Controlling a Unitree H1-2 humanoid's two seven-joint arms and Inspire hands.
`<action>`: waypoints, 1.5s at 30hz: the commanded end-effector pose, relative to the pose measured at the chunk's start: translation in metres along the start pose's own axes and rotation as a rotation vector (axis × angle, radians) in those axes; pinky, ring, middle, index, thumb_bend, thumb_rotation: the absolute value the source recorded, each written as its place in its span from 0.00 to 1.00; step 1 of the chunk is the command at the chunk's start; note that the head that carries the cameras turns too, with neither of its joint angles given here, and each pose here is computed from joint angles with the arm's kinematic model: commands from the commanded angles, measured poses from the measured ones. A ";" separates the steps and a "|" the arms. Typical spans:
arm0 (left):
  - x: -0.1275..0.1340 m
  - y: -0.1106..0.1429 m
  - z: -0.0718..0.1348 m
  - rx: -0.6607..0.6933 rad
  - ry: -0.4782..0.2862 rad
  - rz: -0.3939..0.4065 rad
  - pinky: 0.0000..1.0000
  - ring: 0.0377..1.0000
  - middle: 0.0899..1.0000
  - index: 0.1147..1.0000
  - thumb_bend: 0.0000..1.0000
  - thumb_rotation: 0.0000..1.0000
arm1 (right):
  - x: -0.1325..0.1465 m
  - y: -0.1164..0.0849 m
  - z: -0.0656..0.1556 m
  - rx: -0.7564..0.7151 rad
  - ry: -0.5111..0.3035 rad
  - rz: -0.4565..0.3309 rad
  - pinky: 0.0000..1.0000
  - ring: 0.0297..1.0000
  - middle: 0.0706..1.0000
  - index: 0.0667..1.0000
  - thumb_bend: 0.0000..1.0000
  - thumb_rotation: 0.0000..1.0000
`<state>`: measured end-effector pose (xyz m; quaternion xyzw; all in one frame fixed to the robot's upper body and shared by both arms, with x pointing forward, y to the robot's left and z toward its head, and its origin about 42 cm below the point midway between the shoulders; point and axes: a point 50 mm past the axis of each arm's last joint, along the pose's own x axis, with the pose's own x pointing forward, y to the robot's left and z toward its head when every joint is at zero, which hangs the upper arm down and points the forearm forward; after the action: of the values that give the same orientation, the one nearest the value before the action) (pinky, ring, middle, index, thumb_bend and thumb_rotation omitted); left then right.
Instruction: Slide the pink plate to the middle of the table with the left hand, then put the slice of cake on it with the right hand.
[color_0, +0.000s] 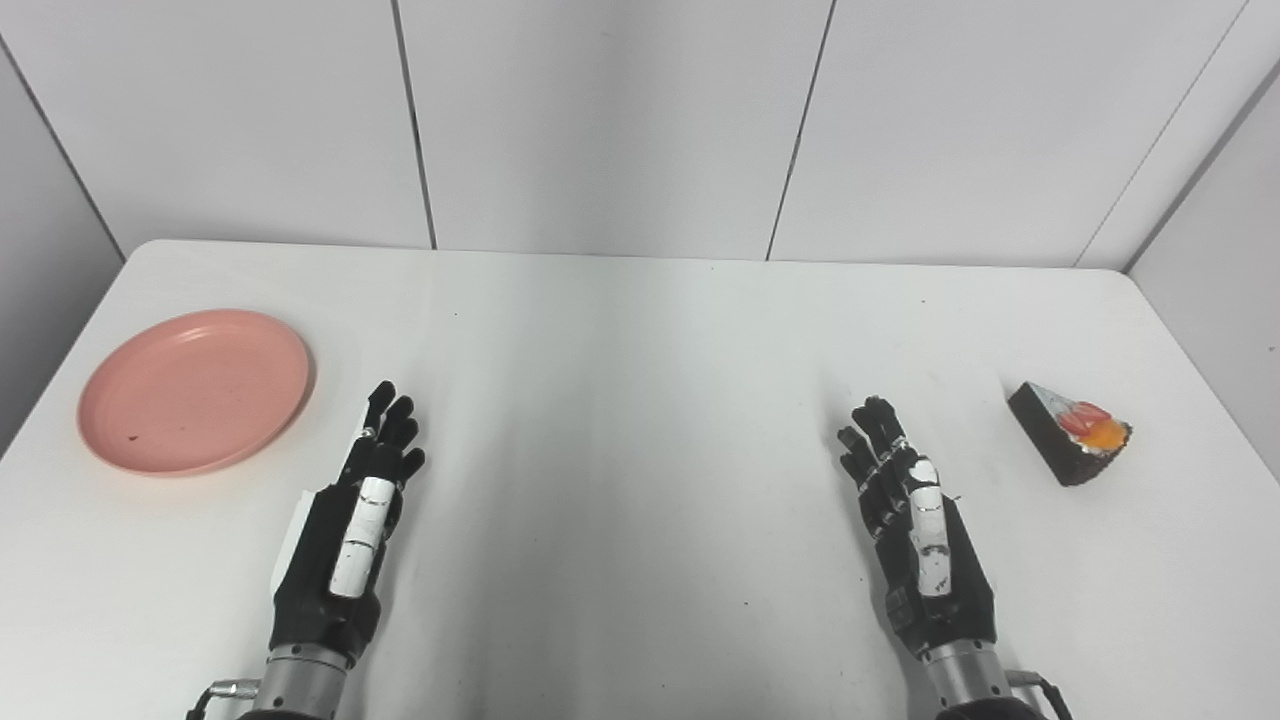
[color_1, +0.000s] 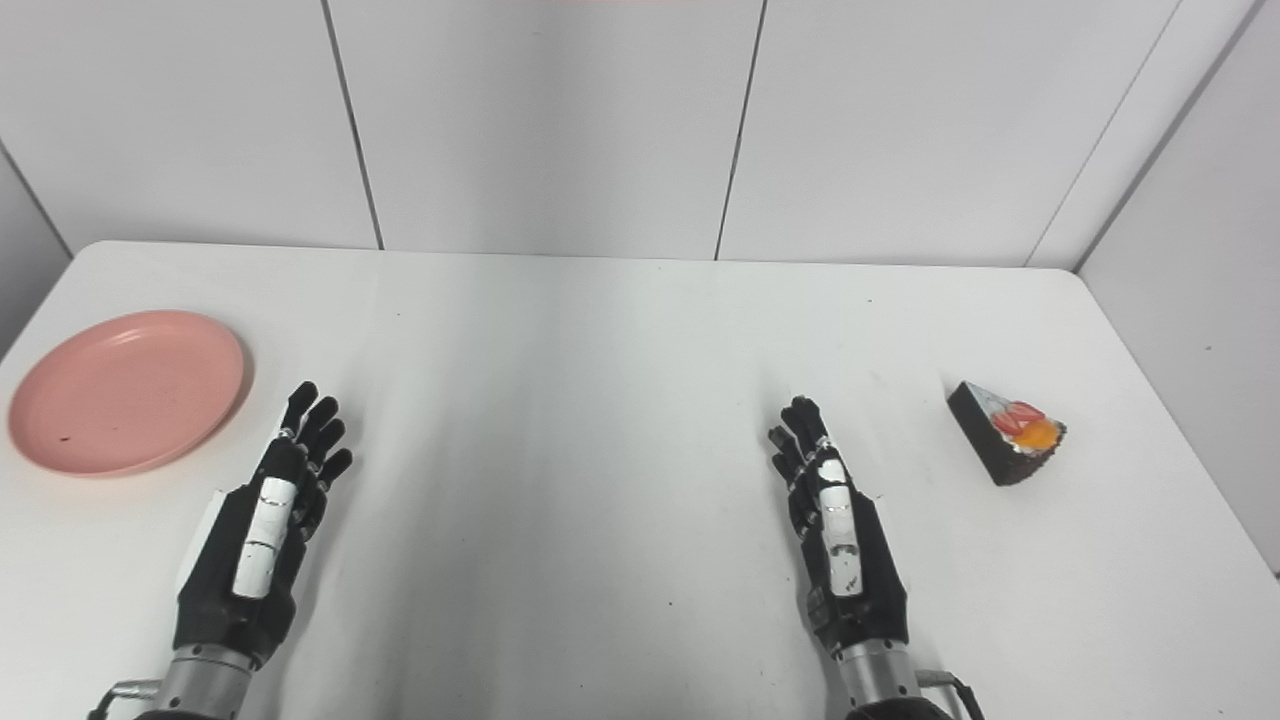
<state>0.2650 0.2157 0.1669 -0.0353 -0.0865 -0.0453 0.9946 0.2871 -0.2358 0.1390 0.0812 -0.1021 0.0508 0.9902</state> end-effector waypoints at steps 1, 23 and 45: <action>0.005 0.000 0.012 0.018 -0.058 -0.016 0.98 1.00 1.00 1.00 0.78 0.88 | 0.006 0.004 0.014 0.000 -0.060 0.018 0.99 0.94 0.95 0.94 0.78 0.95; 0.014 -0.027 -0.021 0.034 -0.055 -0.041 0.98 1.00 1.00 1.00 0.72 0.90 | 0.008 -0.031 -0.011 -0.003 -0.035 0.010 1.00 0.96 0.96 0.95 0.75 0.98; 0.025 -0.033 -0.045 0.074 -0.075 -0.040 0.93 1.00 1.00 1.00 0.72 0.93 | 0.020 -0.041 -0.028 0.009 0.001 -0.003 0.99 0.93 0.92 0.90 0.77 0.96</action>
<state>0.2923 0.1790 0.1284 -0.0002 -0.1060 -0.0606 0.9925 0.3244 -0.2686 0.1260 0.0816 -0.1073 0.0569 0.9892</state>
